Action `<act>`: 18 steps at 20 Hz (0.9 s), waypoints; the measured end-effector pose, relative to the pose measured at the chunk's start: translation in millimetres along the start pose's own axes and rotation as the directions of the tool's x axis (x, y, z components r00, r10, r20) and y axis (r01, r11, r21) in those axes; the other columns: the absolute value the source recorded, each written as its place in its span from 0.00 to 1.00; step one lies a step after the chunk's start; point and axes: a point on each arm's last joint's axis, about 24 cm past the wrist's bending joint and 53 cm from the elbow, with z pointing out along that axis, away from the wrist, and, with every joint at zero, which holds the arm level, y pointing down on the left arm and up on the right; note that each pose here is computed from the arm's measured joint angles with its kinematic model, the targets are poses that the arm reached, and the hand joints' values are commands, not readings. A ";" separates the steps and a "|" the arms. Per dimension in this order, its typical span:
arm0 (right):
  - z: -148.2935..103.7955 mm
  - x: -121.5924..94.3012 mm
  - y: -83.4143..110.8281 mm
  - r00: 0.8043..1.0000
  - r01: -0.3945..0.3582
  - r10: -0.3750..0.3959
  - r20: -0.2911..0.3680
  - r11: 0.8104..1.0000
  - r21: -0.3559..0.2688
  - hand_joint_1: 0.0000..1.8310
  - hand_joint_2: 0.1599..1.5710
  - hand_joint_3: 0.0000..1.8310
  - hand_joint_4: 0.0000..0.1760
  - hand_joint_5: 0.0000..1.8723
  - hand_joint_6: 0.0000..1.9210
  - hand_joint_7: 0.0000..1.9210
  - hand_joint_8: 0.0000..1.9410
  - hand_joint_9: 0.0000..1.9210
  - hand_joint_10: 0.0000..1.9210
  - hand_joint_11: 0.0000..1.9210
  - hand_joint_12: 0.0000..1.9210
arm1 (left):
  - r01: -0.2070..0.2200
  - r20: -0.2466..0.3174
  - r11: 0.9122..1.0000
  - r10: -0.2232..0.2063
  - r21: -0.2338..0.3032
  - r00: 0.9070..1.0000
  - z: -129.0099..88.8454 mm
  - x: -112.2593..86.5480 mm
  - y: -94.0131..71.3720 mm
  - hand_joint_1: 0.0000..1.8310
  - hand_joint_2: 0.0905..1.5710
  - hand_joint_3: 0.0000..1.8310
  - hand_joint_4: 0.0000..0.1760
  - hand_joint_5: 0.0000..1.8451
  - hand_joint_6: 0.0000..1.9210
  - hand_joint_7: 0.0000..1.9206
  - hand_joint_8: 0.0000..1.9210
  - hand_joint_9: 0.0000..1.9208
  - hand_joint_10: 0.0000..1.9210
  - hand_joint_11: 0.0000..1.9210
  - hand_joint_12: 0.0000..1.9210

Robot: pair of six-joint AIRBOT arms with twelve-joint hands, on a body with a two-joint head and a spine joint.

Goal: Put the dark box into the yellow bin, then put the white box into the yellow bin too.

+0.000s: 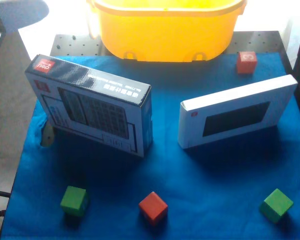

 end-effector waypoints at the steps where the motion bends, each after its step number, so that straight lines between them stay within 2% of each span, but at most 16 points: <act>1: 0.1 0.1 0.8 1.000 0.003 -0.003 0.000 1.000 -0.003 0.09 0.66 0.00 0.00 0.10 0.00 0.25 0.00 0.18 0.00 0.00 0.37 | -0.010 -0.022 1.000 0.010 -0.002 1.000 -1.2 3.0 -2.4 0.10 0.64 0.01 0.00 0.00 0.00 0.00 0.00 0.00 0.00 0.00 0.00; 3: 0.3 0.8 1.4 1.000 0.004 -0.004 -0.002 1.000 -0.005 0.08 0.65 0.00 0.00 0.11 0.00 0.24 0.00 0.17 0.00 0.00 0.35 | -0.021 -0.071 1.000 0.020 -0.008 0.997 -2.2 12.2 -5.1 0.08 0.66 0.01 0.00 0.00 0.00 0.00 0.00 0.00 0.00 0.00 0.00; 4: 0.4 0.9 1.4 1.000 0.002 -0.002 -0.002 1.000 -0.005 0.08 0.66 0.00 0.04 0.11 0.00 0.24 0.00 0.17 0.00 0.00 0.35 | -0.023 -0.103 1.000 0.022 -0.011 0.994 -3.8 18.5 -6.1 0.09 0.66 0.01 0.07 0.00 0.00 0.00 0.00 0.00 0.00 0.00 0.00; 5: 0.4 1.6 1.0 1.000 0.001 -0.001 -0.005 1.000 -0.003 0.07 0.64 0.00 0.09 0.11 0.00 0.24 0.00 0.17 0.00 0.00 0.33 | -0.030 -0.149 0.999 0.027 -0.018 0.988 -4.4 27.7 -5.6 0.11 0.64 0.00 0.31 0.00 0.00 0.00 0.00 0.00 0.00 0.00 0.00; 7: 0.8 2.9 1.4 1.000 -0.001 0.001 -0.008 1.000 -0.003 0.09 0.60 0.00 0.17 0.13 0.00 0.25 0.00 0.19 0.01 0.00 0.40 | -0.050 -0.214 0.998 0.041 -0.039 0.976 -6.6 41.6 -3.9 0.13 0.62 0.00 0.35 0.00 0.00 0.00 0.00 0.00 0.00 0.00 0.00; 8: 1.3 4.0 1.8 1.000 -0.001 0.001 -0.011 1.000 -0.003 0.09 0.58 0.00 0.12 0.12 0.00 0.26 0.00 0.21 0.01 0.00 0.44 | -0.050 -0.245 0.998 0.038 -0.042 0.969 -7.3 48.3 -3.8 0.17 0.60 0.00 0.25 0.00 0.00 0.00 0.00 0.00 0.00 0.00 0.00; 9: 1.5 4.3 1.6 1.000 0.000 0.000 -0.011 1.000 -0.004 0.08 0.59 0.00 0.10 0.10 0.00 0.25 0.00 0.21 0.00 0.00 0.41 | -0.049 -0.269 0.998 0.034 -0.050 0.962 -8.2 54.9 -2.3 0.18 0.62 0.00 0.19 0.00 0.00 0.00 0.00 0.00 0.00 0.00 0.00; 10: 1.7 4.6 1.8 1.000 -0.002 0.002 -0.012 1.000 -0.004 0.09 0.59 0.00 0.07 0.09 0.00 0.24 0.00 0.20 0.00 0.00 0.40 | -0.048 -0.286 0.997 0.030 -0.058 0.958 -9.1 60.7 -0.8 0.22 0.61 0.00 0.28 0.00 0.00 0.00 0.00 0.00 0.00 0.00 0.00; 11: 1.7 5.2 2.1 1.000 -0.001 0.001 -0.014 1.000 -0.004 0.09 0.59 0.00 0.04 0.09 0.00 0.23 0.00 0.21 0.00 0.00 0.43 | -0.064 -0.315 0.996 0.040 -0.067 0.948 -11.1 68.0 2.3 0.22 0.62 0.00 0.26 0.00 0.00 0.00 0.00 0.00 0.00 0.00 0.00; 12: 1.7 5.2 1.7 1.000 -0.002 0.002 -0.014 1.000 -0.003 0.11 0.59 0.00 0.18 0.09 0.00 0.22 0.00 0.21 0.00 0.00 0.42 | -0.071 -0.332 0.994 0.041 -0.080 0.942 -12.4 72.9 5.5 0.25 0.59 0.00 0.51 0.00 0.00 0.00 0.00 0.00 0.00 0.00 0.00; 13: 1.7 5.3 1.4 1.000 -0.002 0.002 -0.014 1.000 -0.002 0.13 0.60 0.00 0.21 0.10 0.00 0.25 0.01 0.21 0.00 0.00 0.35 | -0.075 -0.338 0.993 0.041 -0.087 0.940 -12.4 74.3 7.2 0.21 0.59 0.00 0.56 0.00 0.00 0.00 0.00 0.00 0.00 0.00 0.00; 14: 2.2 5.9 2.4 1.000 -0.004 0.004 -0.015 1.000 -0.004 0.14 0.60 0.00 0.29 0.11 0.00 0.27 0.00 0.21 0.01 0.00 0.16 | -0.088 -0.355 0.992 0.050 -0.094 0.933 -12.8 78.4 9.2 0.19 0.59 0.00 0.38 0.00 0.00 0.01 0.00 0.02 0.01 0.02 0.01; 15: 2.5 6.5 2.6 1.000 -0.004 0.004 -0.016 1.000 -0.005 0.14 0.60 0.00 0.29 0.11 0.00 0.27 0.00 0.21 0.01 0.00 0.16 | -0.092 -0.359 0.991 0.051 -0.096 0.932 -12.8 79.4 10.0 0.19 0.59 0.00 0.38 0.00 0.00 0.01 0.00 0.02 0.01 0.02 0.01; 16: 2.9 7.2 2.7 1.000 -0.005 0.005 -0.017 1.000 -0.005 0.13 0.60 0.00 0.35 0.11 0.00 0.26 0.00 0.19 0.00 0.00 0.11 | -0.102 -0.377 0.990 0.059 -0.096 0.924 -13.4 83.9 10.7 0.20 0.59 0.00 0.43 0.00 0.00 0.01 0.00 0.02 0.01 0.01 0.00; 17: 2.9 7.5 2.8 1.000 -0.004 0.003 -0.018 1.000 -0.006 0.14 0.60 0.00 0.45 0.12 0.00 0.24 0.00 0.21 0.00 0.00 0.20 | -0.119 -0.401 0.989 0.073 -0.092 0.913 -13.0 90.9 12.0 0.21 0.59 0.00 0.57 0.00 0.00 0.00 0.00 0.00 0.00 0.00 0.00; 18: 3.1 7.9 3.1 1.000 -0.005 0.005 -0.019 1.000 -0.006 0.14 0.60 0.00 0.57 0.13 0.00 0.23 0.00 0.21 0.00 0.00 0.31 | -0.122 -0.413 0.988 0.072 -0.095 0.908 -11.5 95.5 13.3 0.25 0.60 0.00 0.41 0.00 0.00 0.00 0.00 0.00 0.00 0.00 0.00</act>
